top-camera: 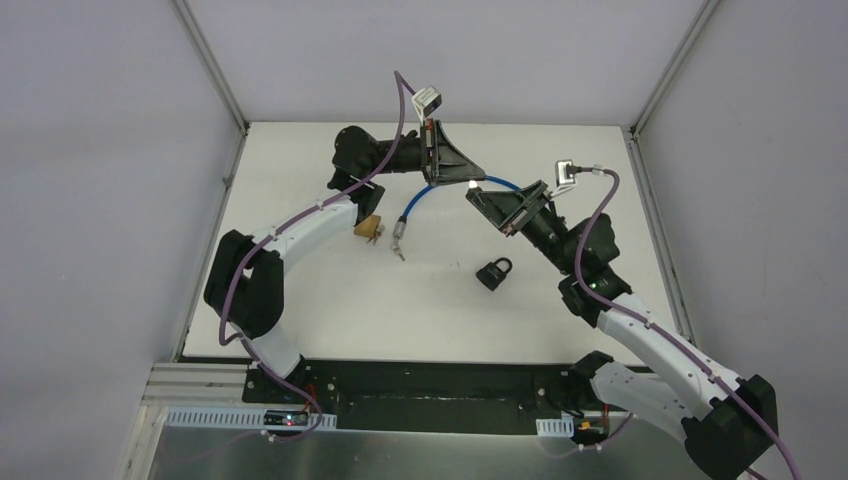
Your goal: Unlock with the key
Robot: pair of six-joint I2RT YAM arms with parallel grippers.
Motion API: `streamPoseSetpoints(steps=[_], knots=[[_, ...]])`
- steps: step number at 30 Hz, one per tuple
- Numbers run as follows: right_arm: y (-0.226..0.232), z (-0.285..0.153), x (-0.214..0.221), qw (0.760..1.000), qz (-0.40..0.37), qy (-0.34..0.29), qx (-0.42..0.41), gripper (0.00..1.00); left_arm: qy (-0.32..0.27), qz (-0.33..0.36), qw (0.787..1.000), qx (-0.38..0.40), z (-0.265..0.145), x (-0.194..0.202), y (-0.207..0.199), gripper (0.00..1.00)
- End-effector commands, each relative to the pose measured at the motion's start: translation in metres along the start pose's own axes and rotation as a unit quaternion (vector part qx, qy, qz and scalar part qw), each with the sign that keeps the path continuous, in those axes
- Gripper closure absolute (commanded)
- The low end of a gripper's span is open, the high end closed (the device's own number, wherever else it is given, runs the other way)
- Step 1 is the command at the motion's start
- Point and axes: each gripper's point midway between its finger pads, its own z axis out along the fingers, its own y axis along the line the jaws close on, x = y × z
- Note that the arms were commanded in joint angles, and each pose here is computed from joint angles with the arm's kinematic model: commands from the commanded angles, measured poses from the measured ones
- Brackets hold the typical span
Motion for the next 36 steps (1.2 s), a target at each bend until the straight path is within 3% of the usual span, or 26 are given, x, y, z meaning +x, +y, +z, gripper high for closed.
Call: streamPoseSetpoints(steps=[1,4,5,6,8,11,15,19,24,29,36], knots=[[0.025,0.004,-0.018,0.999,0.003,-0.030,-0.040,0.77,0.003,0.059,0.998,0.034,-0.002,-0.002,-0.036,1.00],[0.023,0.000,-0.023,0.998,-0.008,-0.050,-0.040,0.97,0.003,0.061,0.998,0.033,-0.002,-0.001,-0.037,1.00],[0.021,-0.001,-0.024,0.998,-0.012,-0.054,-0.037,1.00,0.000,0.058,0.998,0.031,-0.002,-0.002,-0.037,1.00],[0.018,-0.002,-0.024,0.998,-0.016,-0.055,-0.034,1.00,-0.005,0.055,0.998,0.025,-0.003,-0.005,-0.034,0.93],[0.010,-0.004,-0.022,0.998,-0.022,-0.054,-0.026,1.00,-0.021,0.037,0.999,-0.003,-0.005,-0.011,-0.023,0.60],[-0.009,-0.008,-0.020,0.998,-0.026,-0.052,-0.004,1.00,-0.056,0.032,0.997,-0.050,-0.016,-0.023,-0.003,0.27],[-0.036,-0.017,-0.015,0.998,-0.026,-0.050,0.035,1.00,-0.114,0.048,0.987,-0.106,-0.045,-0.036,0.018,0.04],[-0.070,-0.029,-0.013,0.993,-0.020,-0.054,0.099,1.00,-0.120,0.070,0.968,-0.209,-0.070,-0.029,0.055,0.01],[-0.123,-0.058,-0.019,0.970,-0.020,-0.085,0.226,1.00,-0.092,0.105,0.907,-0.397,-0.110,-0.003,0.118,0.01],[-0.183,-0.127,-0.040,0.886,-0.065,-0.132,0.439,1.00,-0.027,0.114,0.878,-0.463,-0.108,0.032,0.165,0.01],[-0.199,-0.195,-0.065,0.785,-0.131,-0.157,0.584,1.00,0.059,0.143,0.853,-0.499,-0.070,0.065,0.220,0.01]])
